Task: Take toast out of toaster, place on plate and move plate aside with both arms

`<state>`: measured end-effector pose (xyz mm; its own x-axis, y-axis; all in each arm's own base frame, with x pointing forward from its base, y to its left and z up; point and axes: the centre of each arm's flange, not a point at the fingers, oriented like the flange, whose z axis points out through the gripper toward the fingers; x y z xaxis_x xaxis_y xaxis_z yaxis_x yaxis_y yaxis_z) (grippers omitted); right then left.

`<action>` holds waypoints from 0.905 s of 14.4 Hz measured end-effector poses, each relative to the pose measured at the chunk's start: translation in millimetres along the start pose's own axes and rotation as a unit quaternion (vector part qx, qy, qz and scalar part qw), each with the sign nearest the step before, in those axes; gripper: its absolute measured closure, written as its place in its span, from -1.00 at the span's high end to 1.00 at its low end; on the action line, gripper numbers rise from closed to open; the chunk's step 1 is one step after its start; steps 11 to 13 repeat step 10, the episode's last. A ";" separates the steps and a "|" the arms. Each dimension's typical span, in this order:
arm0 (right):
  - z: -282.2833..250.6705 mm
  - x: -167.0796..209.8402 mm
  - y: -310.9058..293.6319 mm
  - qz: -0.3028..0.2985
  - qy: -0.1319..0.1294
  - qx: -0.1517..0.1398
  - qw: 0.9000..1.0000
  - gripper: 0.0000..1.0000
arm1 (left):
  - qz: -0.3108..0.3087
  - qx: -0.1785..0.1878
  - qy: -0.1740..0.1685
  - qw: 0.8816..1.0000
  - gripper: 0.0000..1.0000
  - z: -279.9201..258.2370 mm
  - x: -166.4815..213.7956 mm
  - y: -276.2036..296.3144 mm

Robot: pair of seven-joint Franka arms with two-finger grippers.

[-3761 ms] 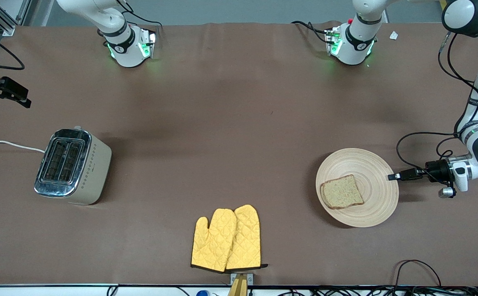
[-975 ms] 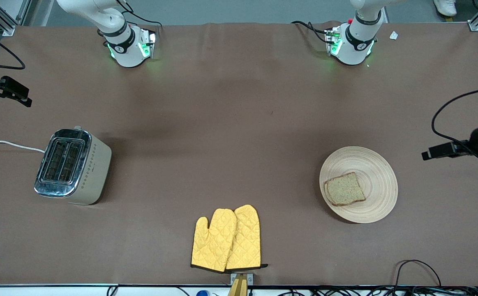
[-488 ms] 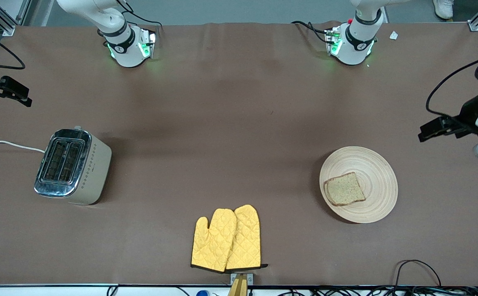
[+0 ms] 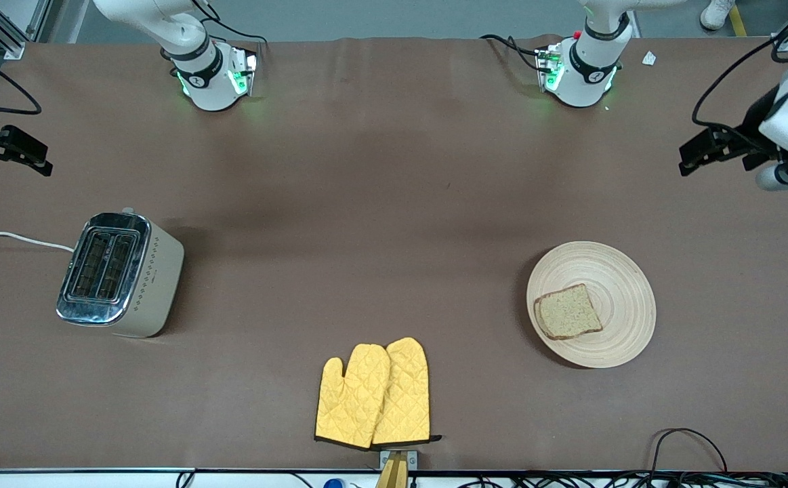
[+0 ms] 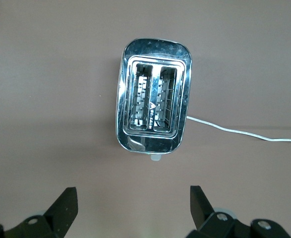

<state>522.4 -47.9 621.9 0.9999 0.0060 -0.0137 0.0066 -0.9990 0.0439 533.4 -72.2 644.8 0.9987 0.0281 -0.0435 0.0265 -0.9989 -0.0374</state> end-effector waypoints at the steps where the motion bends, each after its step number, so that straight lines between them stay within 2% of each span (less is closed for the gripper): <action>1: 0.0 0.0 0.0 0.000 0.000 0.000 1.000 1.00 | 0.012 0.001 0.005 1.000 1.00 -0.9 -6.2 -0.1; 5: 0.0 0.0 0.0 0.000 0.000 0.000 1.000 1.00 | 0.061 0.001 0.017 0.998 1.00 5.2 -12.9 -4.2; 13: 0.0 0.0 0.0 0.000 0.000 0.000 1.000 1.00 | 0.061 0.000 0.025 0.998 1.00 4.8 -7.4 -13.9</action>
